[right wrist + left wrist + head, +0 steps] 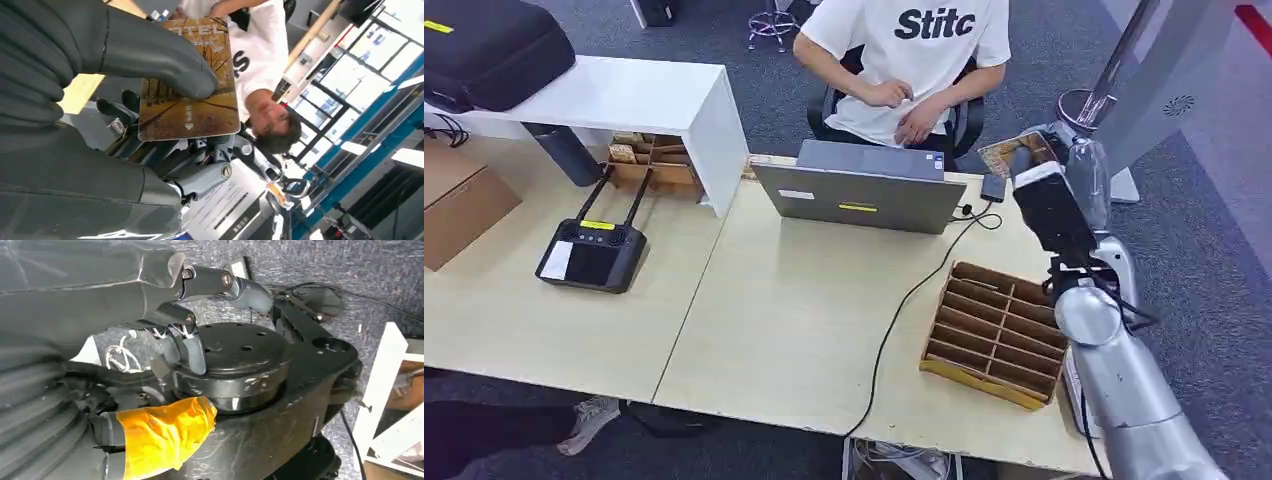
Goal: Pass the card to the sensor for recognition and then transmit it.
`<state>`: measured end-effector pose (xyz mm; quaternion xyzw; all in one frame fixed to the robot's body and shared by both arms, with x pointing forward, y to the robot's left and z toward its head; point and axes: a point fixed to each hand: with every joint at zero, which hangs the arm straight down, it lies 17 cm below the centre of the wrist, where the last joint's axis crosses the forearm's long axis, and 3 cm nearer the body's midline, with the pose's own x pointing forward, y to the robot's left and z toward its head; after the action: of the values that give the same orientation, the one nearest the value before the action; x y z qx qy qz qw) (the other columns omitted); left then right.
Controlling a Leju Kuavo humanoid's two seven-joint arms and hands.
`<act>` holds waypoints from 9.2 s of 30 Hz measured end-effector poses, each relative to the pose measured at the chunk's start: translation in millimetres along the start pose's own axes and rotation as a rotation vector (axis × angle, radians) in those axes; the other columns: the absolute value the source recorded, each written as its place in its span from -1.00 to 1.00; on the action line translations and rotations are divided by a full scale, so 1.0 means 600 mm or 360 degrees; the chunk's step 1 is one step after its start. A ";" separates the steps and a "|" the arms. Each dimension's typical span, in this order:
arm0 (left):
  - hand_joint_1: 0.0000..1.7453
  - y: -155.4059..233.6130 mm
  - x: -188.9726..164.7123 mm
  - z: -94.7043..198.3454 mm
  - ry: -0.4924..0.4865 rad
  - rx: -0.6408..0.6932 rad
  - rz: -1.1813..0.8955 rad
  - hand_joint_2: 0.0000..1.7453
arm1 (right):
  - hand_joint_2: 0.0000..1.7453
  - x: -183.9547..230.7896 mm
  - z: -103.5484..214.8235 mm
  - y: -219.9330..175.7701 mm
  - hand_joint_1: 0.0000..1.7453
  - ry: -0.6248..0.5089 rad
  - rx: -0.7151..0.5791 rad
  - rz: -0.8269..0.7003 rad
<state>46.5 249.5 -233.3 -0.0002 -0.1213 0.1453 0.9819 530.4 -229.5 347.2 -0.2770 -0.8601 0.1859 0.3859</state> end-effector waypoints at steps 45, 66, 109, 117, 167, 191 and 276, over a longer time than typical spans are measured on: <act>-1.00 -0.023 -0.032 0.050 0.0034 0.0016 0.0163 1.00 | 1.00 -0.269 0.407 -0.169 1.00 0.0958 -0.0276 -0.0266; -1.00 -0.027 -0.029 0.051 0.0050 -0.0004 0.0195 1.00 | 1.00 -0.337 0.524 -0.078 1.00 0.1363 -0.0024 -0.0429; -1.00 -0.022 -0.032 0.054 0.0031 0.0014 0.0190 1.00 | 1.00 -0.236 0.447 -0.087 1.00 0.1017 -0.0039 -0.0304; -1.00 -0.027 -0.027 0.054 0.0017 -0.0004 0.0186 1.00 | 1.00 -0.153 0.327 -0.143 1.00 0.0622 -0.0174 -0.0248; -1.00 -0.023 -0.006 -0.012 0.0025 -0.0105 -0.0109 1.00 | -1.00 -0.013 -0.128 0.075 -1.00 0.0158 0.0507 0.0112; -1.00 -0.045 -0.035 0.039 0.0030 -0.0046 0.0013 1.00 | 1.00 0.036 0.132 -0.010 -1.00 -0.0126 0.0304 0.0182; -1.00 -0.038 -0.036 0.058 0.0073 -0.0053 0.0039 1.00 | 1.00 -0.226 0.322 0.045 0.76 0.0277 0.0773 0.1104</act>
<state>24.9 220.2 -203.6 -0.0212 -0.1012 0.1553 0.9824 465.5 -312.9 134.3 -0.4655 -0.6116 0.4777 0.4255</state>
